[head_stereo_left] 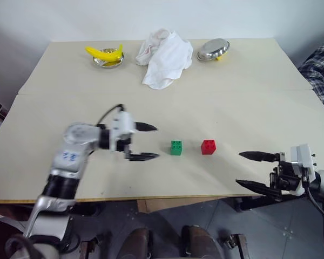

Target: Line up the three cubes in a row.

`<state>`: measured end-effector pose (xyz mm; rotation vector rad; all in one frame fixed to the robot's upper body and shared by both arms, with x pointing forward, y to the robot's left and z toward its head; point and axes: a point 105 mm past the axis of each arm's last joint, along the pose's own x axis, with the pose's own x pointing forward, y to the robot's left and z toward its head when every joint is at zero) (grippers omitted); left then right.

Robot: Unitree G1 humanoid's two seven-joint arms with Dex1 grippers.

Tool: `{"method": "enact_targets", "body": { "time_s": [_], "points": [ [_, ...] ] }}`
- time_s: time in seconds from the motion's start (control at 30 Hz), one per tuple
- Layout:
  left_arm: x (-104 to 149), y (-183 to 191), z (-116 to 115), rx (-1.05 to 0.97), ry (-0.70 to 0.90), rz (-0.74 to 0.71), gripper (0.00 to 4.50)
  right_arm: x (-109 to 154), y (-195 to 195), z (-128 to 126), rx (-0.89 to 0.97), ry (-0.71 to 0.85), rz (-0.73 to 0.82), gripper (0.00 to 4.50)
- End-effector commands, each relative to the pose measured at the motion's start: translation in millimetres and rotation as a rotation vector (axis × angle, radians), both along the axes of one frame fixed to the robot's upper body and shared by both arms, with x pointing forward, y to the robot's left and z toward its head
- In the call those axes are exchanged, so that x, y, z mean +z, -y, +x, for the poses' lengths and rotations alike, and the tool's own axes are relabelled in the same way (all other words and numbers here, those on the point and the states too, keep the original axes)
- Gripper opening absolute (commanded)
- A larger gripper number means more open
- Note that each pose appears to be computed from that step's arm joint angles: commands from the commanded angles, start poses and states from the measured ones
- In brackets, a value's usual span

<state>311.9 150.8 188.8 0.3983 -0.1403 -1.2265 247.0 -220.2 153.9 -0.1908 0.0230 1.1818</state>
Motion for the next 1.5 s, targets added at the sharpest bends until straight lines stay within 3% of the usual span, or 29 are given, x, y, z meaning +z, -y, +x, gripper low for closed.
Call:
{"method": "enact_targets", "body": {
  "time_s": [0.03, 0.33, 0.47, 0.57, 0.7, 1.0, 1.2, 1.5],
  "points": [
    [17, -50, -15, 0.238, 0.066, -0.125, 4.46, 6, -9, 4, 0.042, 0.037, 0.037, 4.50],
    [-38, -152, -98, 0.924, -0.010, -0.314, 4.46, 19, -33, 10, 0.155, 0.170, 0.070, 4.50],
    [-68, -170, -128, 1.106, -0.054, -0.311, 4.46, 21, -36, 11, 0.180, 0.190, 0.073, 4.50],
    [-76, -157, -133, 1.099, -0.078, -0.323, 4.46, 23, -40, 13, 0.193, 0.200, 0.075, 4.50],
    [-66, -142, -115, 1.063, -0.069, -0.345, 4.46, 28, -46, 16, 0.207, 0.196, 0.065, 4.50],
    [-26, -103, -35, 1.157, -0.202, -0.319, 4.46, 34, -54, 17, 0.212, 0.148, 0.049, 4.50],
    [-32, -98, -4, 1.346, -0.430, -0.287, 4.46, 33, -59, 15, 0.209, 0.131, 0.053, 4.50],
    [-38, -75, 18, 1.329, -0.524, -0.252, 4.46, 32, -62, 11, 0.197, 0.127, 0.070, 4.50]
  ]
}}
